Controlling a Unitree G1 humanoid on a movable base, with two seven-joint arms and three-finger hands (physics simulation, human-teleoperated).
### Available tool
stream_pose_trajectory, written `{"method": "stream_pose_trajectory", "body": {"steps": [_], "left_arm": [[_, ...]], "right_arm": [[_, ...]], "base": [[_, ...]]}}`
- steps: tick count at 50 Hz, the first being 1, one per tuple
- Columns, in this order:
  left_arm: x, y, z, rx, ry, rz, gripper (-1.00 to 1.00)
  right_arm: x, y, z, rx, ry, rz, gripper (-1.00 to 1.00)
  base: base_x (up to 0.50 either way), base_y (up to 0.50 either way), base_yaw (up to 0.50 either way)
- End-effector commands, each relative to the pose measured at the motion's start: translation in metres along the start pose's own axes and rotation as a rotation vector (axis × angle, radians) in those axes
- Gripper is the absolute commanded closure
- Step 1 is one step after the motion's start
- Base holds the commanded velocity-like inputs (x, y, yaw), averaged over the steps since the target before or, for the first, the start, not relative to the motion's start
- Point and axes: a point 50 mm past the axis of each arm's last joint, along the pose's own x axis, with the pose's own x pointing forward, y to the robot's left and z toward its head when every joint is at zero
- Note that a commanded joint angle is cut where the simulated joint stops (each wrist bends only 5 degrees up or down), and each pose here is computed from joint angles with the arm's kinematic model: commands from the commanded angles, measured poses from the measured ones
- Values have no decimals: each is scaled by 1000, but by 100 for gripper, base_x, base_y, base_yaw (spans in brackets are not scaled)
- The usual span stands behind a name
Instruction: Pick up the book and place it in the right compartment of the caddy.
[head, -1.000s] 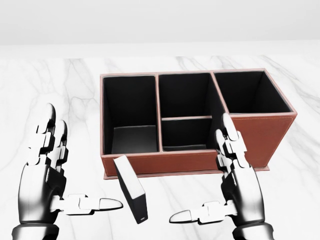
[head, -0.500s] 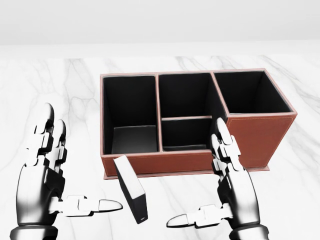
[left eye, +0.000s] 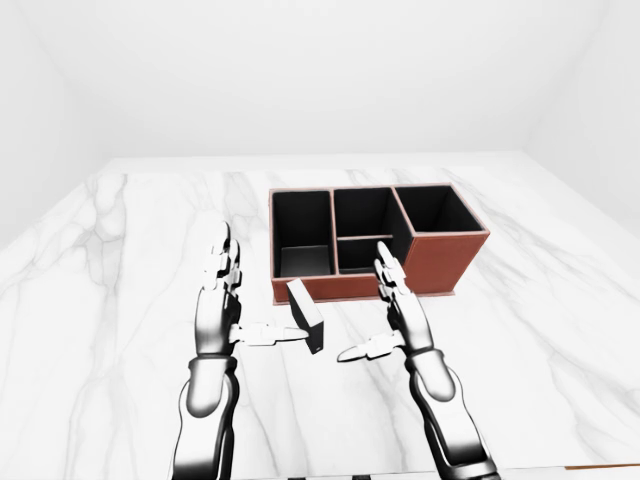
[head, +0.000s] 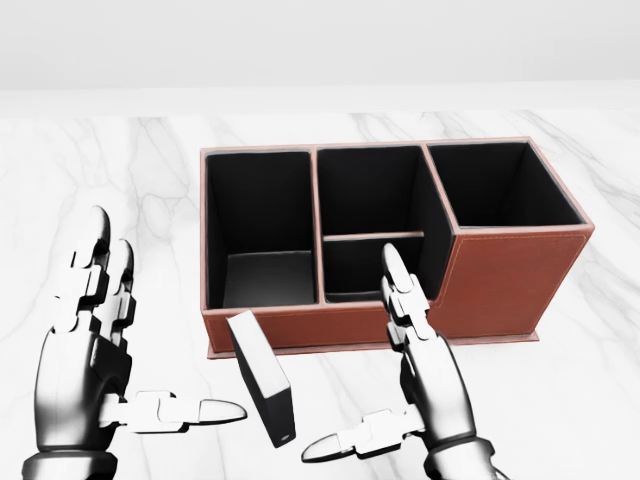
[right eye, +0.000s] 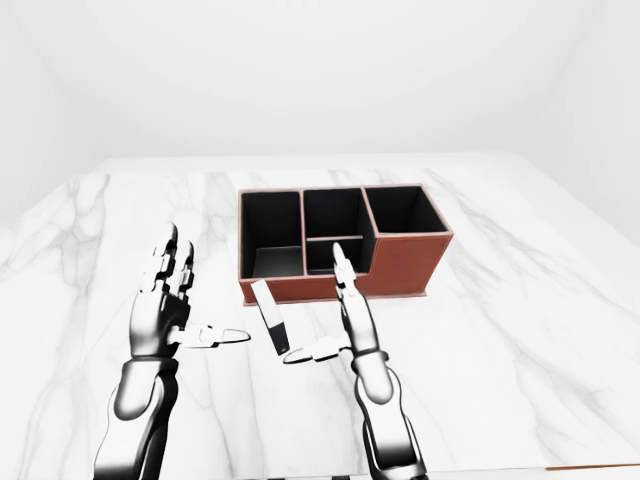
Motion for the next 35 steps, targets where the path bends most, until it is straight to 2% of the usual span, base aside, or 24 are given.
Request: {"method": "stream_pose_trajectory", "body": {"steps": [1, 35], "left_arm": [[0, -1, 0, -1, 0, -2, -100], [0, -2, -3, -6, 11, -9, -100]], "right_arm": [[8, 14, -11, -35, 47, 58, -100], [26, 37, -43, -68, 185, 136, -100]], "base": [[0, 0, 0], [0, 0, 0]]}}
